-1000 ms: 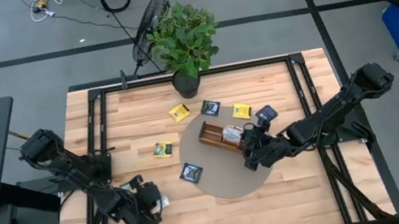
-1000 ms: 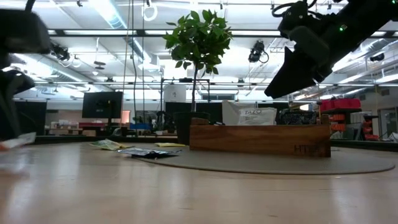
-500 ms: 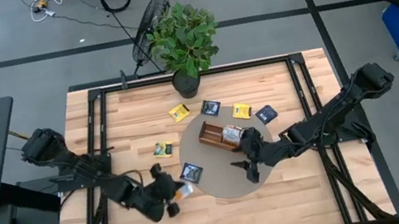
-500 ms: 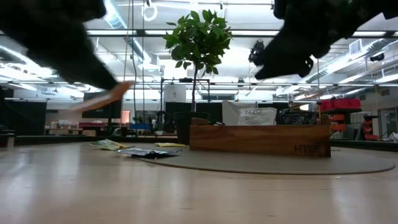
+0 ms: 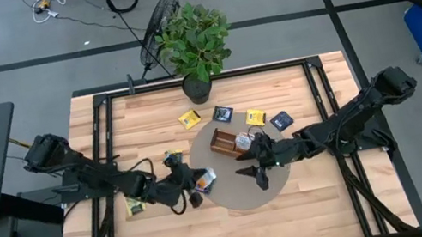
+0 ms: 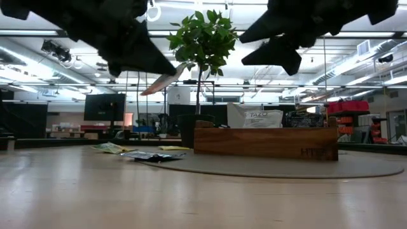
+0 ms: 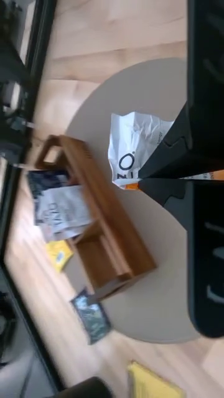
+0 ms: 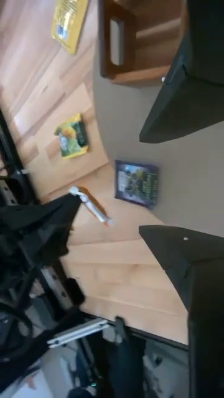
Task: Pick & Place Tea
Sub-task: Put the orange tea bag into the middle section of the wooden organizer
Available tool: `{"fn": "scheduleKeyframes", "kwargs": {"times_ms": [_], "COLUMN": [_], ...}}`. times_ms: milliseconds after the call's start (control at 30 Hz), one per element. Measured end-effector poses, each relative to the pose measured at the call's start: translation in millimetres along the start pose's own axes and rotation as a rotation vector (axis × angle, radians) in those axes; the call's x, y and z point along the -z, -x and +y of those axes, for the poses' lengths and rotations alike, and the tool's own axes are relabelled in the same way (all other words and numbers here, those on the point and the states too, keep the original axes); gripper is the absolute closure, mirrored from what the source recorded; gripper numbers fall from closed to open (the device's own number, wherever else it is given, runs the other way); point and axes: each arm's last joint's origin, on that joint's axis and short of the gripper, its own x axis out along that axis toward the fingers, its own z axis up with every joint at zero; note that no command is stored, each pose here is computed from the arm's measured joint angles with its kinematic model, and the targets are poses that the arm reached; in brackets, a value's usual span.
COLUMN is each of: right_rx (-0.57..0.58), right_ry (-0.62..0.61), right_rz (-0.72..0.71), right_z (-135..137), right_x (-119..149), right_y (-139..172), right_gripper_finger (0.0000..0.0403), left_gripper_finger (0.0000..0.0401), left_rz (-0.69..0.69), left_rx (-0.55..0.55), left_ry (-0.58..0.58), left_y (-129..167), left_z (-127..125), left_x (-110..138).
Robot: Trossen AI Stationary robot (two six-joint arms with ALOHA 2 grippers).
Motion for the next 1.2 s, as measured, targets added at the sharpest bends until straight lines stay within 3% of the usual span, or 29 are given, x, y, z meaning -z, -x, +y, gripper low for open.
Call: {"fn": "scheduleKeyframes", "kwargs": {"times_ms": [433,1200], "right_rx": [-0.008,0.054], "right_ry": [-0.039,-0.043], "right_rz": [-0.099,-0.102], "right_z": [-7,-20], "right_x": [-22,-30], "right_y": [-4,-24], "right_gripper_finger": [0.0168,0.0168], "left_gripper_finger": [0.0398,0.0398], "left_rz": [-0.152,-0.242], "left_rx": [-0.043,-0.003], "left_ry": [0.030,0.039], "left_y": [-19,-33], "left_z": [17,16], "left_x": [-27,-31]}}
